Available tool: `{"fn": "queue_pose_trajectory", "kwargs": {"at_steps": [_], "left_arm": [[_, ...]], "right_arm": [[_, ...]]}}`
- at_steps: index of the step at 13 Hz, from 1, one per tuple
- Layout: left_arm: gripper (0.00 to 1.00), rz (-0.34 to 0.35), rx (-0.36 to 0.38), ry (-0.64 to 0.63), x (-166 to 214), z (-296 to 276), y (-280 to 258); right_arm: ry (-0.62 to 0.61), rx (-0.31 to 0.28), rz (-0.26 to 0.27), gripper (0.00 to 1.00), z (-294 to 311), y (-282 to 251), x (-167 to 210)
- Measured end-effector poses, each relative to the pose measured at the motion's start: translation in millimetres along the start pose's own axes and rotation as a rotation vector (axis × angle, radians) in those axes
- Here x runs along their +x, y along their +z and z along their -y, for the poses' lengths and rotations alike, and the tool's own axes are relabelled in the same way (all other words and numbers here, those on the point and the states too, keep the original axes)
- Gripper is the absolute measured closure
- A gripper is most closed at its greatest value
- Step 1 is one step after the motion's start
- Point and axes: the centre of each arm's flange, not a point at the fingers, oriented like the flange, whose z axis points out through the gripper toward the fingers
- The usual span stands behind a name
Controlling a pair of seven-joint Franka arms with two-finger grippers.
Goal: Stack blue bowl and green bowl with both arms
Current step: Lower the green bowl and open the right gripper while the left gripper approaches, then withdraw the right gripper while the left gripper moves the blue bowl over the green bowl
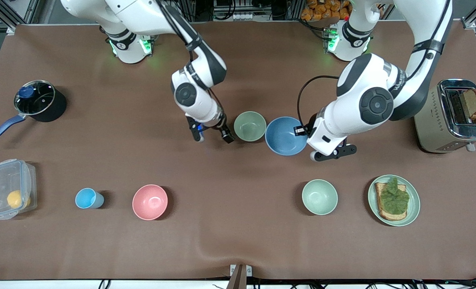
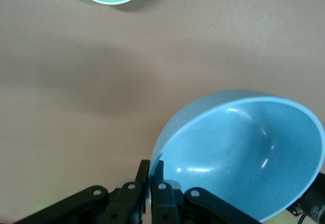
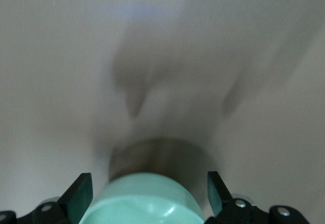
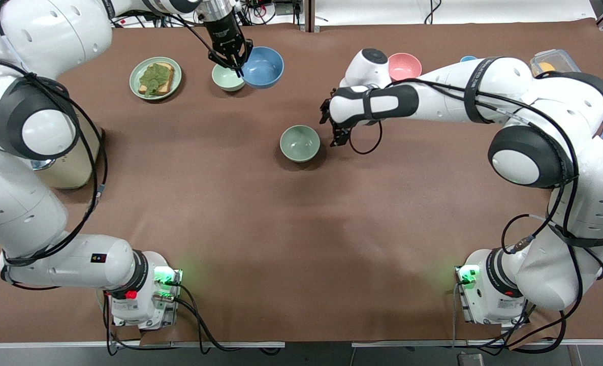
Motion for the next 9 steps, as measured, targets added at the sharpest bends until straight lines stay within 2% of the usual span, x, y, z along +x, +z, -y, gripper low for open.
{"fn": "queue_pose_trajectory", "kwargs": {"at_steps": [3, 9], "left_arm": [[0.95, 0.005, 0.005, 0.011, -8, -11, 3], [0.95, 0.076, 0.047, 0.011, -11, -18, 63]], "right_arm": [[0.099, -0.017, 0.033, 0.00, 3, 11, 24], [0.224, 0.004, 0.087, 0.00, -1, 41, 32]]}}
